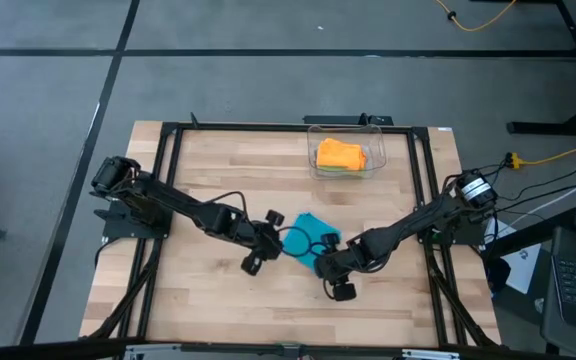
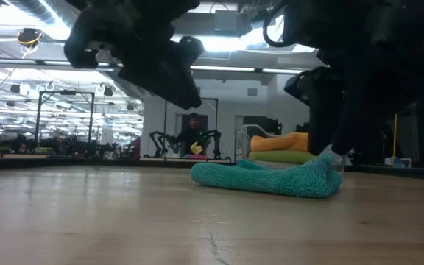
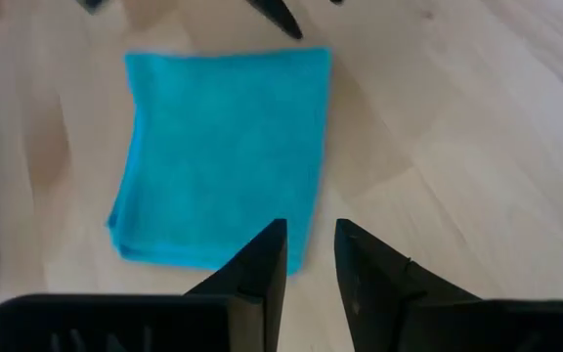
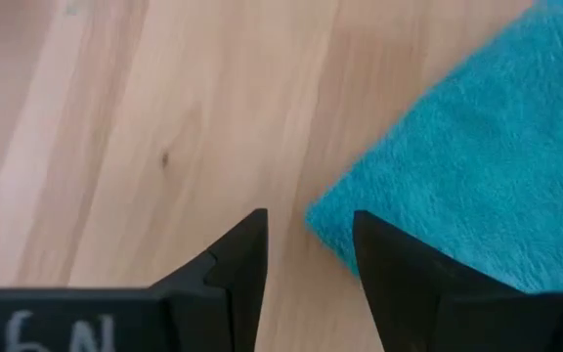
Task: Fold microfiber towels
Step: Fold the blue microfiber
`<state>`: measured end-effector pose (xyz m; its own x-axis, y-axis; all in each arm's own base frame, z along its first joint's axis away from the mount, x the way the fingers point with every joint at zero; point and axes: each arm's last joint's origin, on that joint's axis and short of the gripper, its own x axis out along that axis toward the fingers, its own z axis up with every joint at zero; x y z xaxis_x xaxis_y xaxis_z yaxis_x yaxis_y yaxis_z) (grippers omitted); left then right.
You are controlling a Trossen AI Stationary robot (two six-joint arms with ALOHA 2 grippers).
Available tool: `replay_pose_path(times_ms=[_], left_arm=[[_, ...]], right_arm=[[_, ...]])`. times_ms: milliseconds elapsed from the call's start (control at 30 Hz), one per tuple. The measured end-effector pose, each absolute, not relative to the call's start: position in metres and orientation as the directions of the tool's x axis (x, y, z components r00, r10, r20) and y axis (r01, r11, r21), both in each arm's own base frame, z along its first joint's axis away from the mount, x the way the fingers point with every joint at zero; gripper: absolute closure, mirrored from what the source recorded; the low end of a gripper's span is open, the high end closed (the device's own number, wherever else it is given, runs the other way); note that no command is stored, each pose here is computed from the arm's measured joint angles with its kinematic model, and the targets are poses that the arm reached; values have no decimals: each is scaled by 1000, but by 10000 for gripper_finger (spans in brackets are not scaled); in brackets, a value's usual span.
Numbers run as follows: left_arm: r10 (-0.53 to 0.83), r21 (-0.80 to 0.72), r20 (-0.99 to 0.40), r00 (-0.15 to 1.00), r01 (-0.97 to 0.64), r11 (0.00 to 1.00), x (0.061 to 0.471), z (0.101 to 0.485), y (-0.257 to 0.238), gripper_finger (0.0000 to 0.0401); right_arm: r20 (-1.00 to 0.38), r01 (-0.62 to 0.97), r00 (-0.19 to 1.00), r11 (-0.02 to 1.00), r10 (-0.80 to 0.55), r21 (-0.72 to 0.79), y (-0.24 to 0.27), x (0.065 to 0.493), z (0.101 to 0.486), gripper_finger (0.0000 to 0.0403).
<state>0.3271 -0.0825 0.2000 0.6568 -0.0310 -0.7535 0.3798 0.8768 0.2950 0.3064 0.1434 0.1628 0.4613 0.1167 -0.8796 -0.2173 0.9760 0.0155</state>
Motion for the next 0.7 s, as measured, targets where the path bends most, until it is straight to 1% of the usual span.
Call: replay_pose_path(times_ms=[100,233,400,500,600,700], left_arm=[[-33,302,-730,682,366,880,329,202,-84,319],[-38,278,-730,682,347,896,329,202,-84,303],[-34,255,-733,679,321,912,330,202,-82,265],[-54,189,-741,670,285,940,331,202,-76,239],[-108,122,-744,660,293,948,332,201,-72,221],[-108,134,-738,666,301,944,332,202,-71,217]], right_arm=[[-873,-220,471,975,127,23,144,308,163,240],[-869,-173,479,984,123,44,144,309,163,211],[-862,-151,496,988,105,33,144,310,163,161],[-861,-163,498,986,105,26,144,310,163,138],[-861,-181,498,983,104,14,143,310,163,126],[-861,-185,498,983,103,10,143,310,163,124]])
